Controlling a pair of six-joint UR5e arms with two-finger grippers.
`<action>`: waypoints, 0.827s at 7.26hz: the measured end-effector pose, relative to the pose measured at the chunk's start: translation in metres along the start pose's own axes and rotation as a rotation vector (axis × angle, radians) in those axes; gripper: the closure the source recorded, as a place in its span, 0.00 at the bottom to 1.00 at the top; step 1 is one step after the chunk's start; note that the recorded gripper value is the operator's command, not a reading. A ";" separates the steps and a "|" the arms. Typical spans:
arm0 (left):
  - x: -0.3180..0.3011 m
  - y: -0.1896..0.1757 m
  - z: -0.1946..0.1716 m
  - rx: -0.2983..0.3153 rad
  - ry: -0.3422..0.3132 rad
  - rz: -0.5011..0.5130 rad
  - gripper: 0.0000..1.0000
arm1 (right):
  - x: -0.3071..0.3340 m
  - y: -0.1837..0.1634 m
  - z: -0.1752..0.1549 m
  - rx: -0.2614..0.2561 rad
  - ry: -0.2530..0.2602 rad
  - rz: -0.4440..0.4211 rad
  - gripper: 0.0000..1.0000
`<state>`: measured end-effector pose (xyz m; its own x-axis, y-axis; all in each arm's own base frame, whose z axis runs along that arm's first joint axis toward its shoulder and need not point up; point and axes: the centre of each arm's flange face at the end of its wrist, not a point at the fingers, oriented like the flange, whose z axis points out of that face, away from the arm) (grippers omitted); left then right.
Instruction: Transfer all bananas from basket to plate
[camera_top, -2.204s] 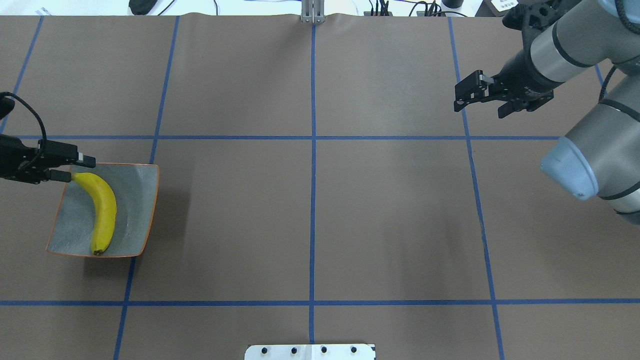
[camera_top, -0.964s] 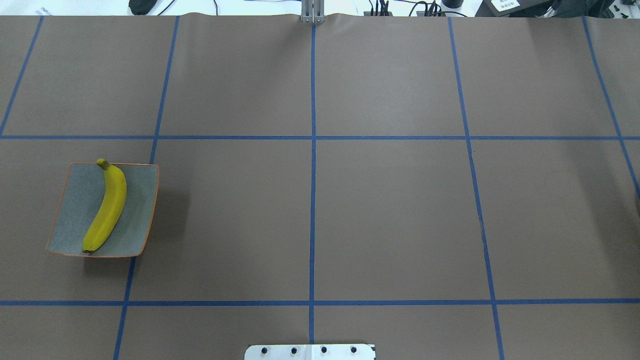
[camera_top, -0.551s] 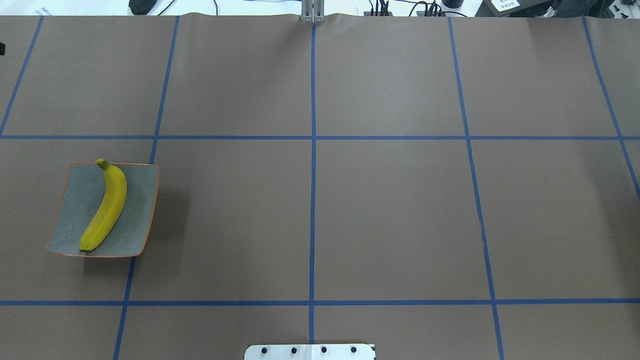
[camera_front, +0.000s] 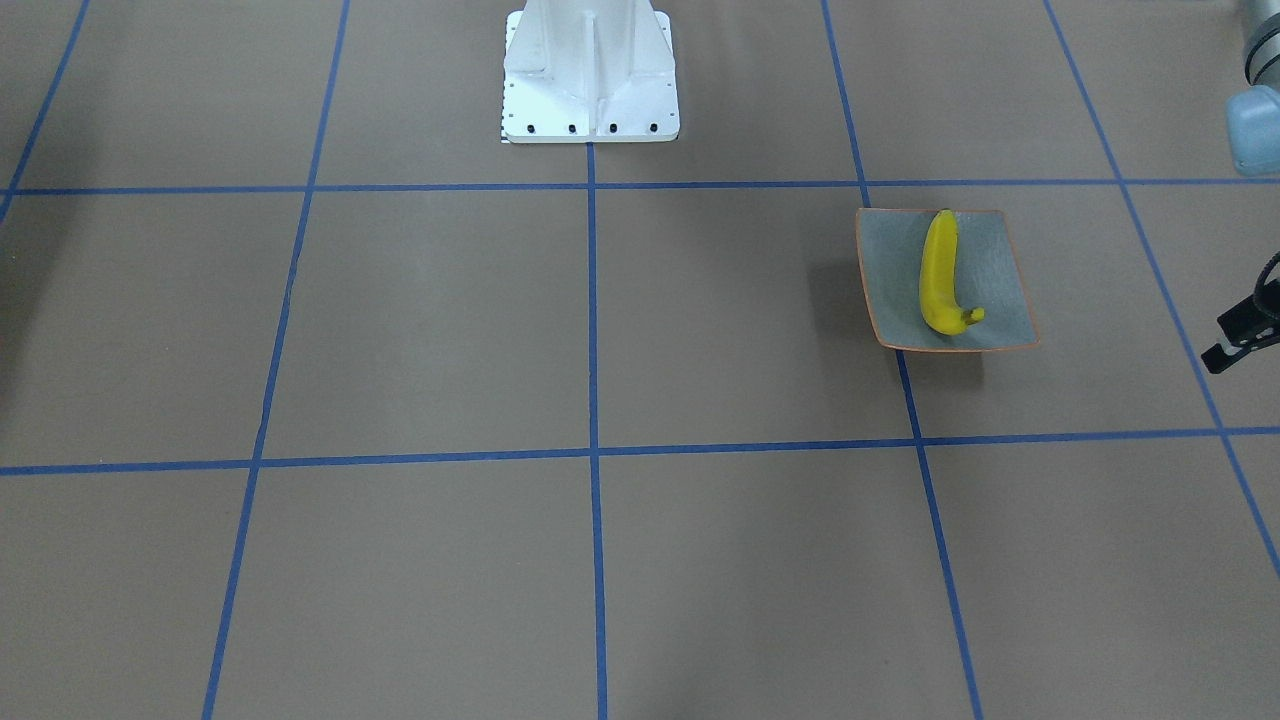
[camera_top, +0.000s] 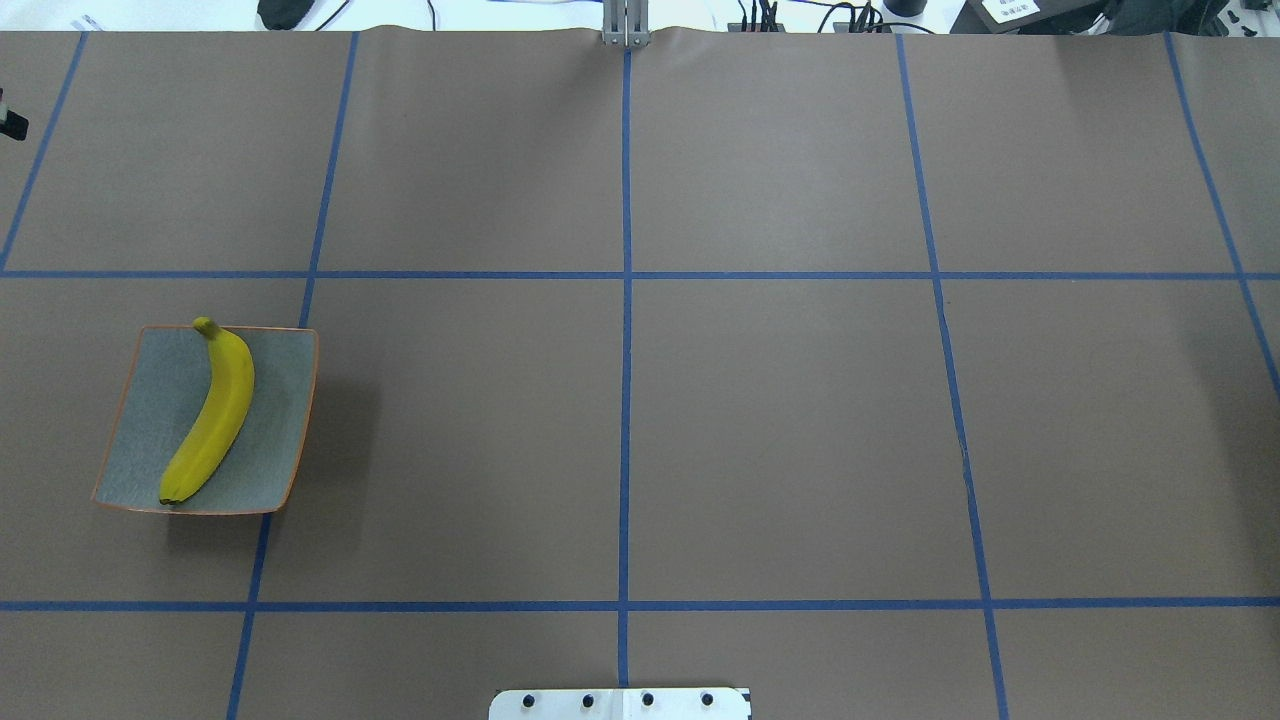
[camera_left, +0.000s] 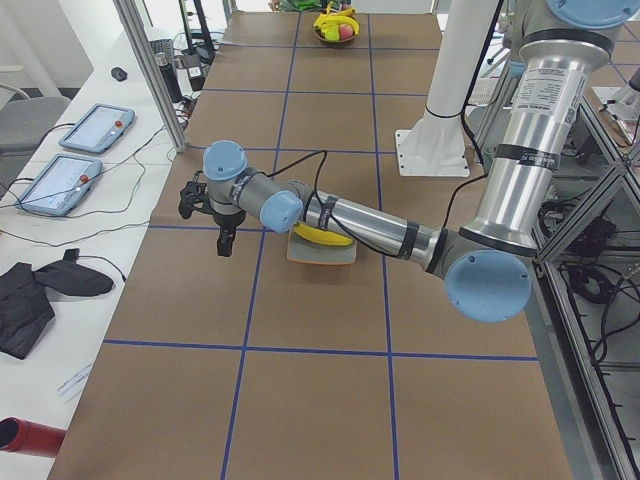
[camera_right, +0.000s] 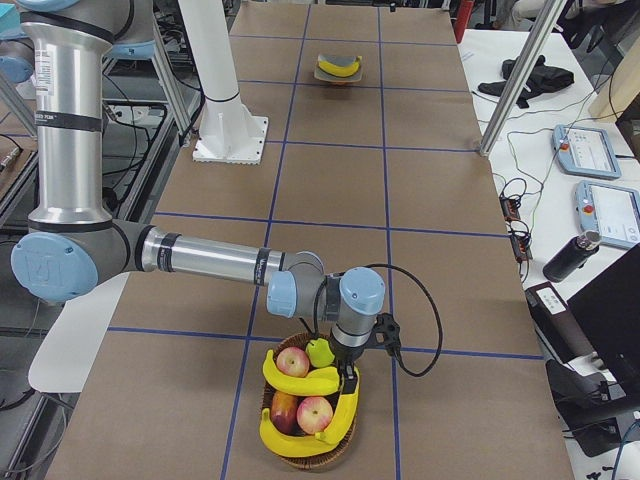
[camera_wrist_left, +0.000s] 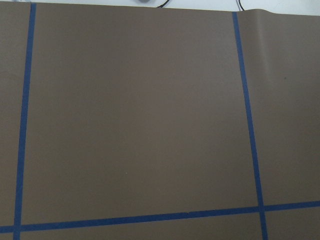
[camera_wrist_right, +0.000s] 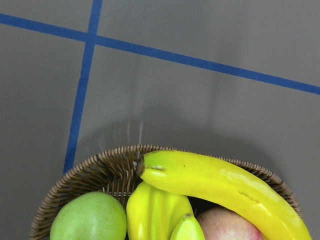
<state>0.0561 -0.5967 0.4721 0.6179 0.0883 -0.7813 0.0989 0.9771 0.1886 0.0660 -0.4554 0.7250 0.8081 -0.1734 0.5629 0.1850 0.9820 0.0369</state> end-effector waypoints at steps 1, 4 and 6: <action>-0.006 0.000 -0.001 -0.012 -0.022 0.048 0.00 | 0.002 0.004 0.002 -0.003 -0.002 0.005 0.01; -0.032 0.000 -0.008 -0.056 -0.099 0.188 0.00 | 0.005 0.014 0.003 -0.002 -0.013 0.018 0.01; -0.046 0.004 -0.009 -0.066 -0.142 0.228 0.00 | 0.002 0.034 0.013 -0.010 -0.079 0.038 0.01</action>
<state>0.0215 -0.5952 0.5032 0.7221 0.2837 -0.6309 -0.1037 0.9461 0.3068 0.0669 -0.4219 0.7380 0.7682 -0.1287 0.6271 0.1607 0.9870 0.0057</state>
